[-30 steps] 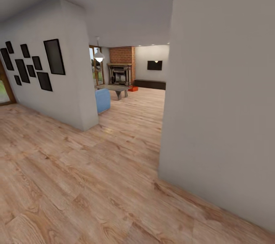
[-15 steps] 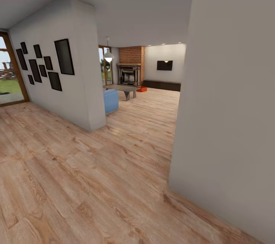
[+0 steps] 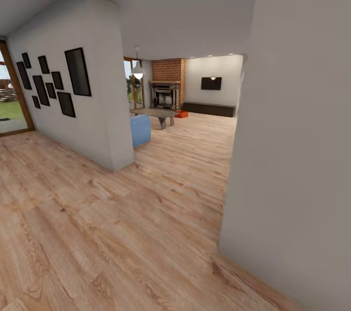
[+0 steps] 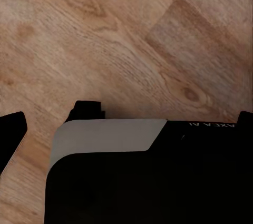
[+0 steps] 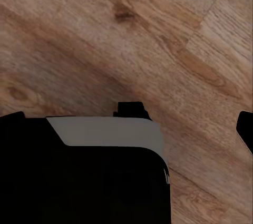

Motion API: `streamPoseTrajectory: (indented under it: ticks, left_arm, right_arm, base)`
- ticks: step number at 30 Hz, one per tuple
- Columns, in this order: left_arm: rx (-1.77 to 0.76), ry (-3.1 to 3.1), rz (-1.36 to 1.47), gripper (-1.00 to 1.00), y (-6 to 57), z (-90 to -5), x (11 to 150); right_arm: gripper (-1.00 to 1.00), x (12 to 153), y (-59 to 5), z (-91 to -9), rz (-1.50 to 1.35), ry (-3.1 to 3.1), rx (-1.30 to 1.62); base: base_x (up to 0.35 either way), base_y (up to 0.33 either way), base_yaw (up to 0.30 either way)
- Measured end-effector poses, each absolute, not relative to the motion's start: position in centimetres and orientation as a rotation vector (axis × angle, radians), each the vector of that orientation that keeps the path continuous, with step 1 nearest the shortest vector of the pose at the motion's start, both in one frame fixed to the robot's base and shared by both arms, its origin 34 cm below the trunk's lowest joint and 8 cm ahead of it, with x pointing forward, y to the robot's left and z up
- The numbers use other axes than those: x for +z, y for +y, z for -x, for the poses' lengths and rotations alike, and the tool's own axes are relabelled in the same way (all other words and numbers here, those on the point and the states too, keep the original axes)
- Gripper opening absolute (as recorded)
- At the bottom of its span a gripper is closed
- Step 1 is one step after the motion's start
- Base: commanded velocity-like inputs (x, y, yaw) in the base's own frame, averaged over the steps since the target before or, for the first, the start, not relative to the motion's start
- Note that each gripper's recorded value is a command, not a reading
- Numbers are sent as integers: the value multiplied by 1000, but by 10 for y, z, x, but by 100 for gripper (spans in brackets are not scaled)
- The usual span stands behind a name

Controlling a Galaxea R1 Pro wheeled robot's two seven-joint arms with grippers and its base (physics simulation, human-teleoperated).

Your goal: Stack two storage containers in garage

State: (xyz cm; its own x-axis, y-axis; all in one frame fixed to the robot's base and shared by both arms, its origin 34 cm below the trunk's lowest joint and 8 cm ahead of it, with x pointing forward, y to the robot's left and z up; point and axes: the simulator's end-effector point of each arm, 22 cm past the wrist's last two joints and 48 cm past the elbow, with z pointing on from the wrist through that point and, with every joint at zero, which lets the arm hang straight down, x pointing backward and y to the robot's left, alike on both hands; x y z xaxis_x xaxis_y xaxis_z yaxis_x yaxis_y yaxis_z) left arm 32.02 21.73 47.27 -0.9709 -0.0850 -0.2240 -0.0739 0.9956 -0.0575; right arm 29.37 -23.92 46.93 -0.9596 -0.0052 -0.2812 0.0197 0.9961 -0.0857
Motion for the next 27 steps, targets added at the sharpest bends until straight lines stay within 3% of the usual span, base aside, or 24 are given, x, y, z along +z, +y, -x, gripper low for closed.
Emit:
streamPoseTrajectory:
  ticks: [27]
  left_arm:
    - [-72, 2910, 117, 100, 217, -320, 473]
  right_arm:
    - [100, 469, -239, -294, -9, 2853, -126]
  base:
    - [320, 0, 237]
